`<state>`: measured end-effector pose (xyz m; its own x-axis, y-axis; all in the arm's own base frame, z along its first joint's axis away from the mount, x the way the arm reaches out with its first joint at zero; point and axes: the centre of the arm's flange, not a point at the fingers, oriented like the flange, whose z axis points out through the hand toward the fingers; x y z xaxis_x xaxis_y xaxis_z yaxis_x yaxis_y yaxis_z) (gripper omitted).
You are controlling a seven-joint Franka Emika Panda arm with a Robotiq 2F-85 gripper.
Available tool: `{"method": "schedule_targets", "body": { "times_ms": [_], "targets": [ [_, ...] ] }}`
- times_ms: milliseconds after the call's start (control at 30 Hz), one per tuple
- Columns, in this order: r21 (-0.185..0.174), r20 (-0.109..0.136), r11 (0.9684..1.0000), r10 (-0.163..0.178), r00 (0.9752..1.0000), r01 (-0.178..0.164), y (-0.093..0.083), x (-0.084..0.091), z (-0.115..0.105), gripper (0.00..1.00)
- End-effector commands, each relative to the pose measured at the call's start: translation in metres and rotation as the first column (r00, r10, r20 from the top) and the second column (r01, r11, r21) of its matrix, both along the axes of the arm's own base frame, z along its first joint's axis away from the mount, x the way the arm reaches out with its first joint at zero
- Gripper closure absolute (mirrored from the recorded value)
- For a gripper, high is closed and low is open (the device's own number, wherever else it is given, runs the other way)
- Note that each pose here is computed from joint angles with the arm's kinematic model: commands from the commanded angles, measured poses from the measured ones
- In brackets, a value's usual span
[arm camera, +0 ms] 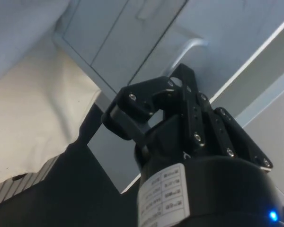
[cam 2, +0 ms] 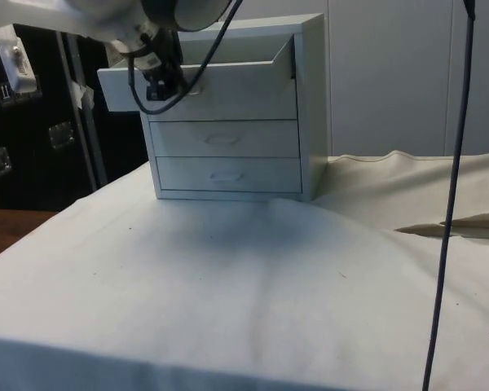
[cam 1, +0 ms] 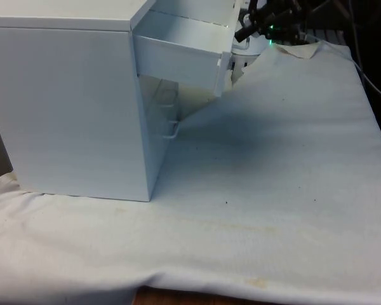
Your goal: Open the drawer, then close it.
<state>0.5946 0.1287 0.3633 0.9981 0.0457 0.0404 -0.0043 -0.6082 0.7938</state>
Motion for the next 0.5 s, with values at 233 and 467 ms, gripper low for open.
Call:
{"method": "schedule_targets", "body": {
  "times_ms": [233, 467],
  "targets": [
    [-0.026, -0.001, 0.9994, 0.023, 0.9997, -0.023, -0.011, 0.000, 0.008, 1.00],
    [-0.037, -0.003, 0.9992, 0.018, 0.9998, -0.018, -0.016, 0.000, 0.013, 1.00]
  ]
}}
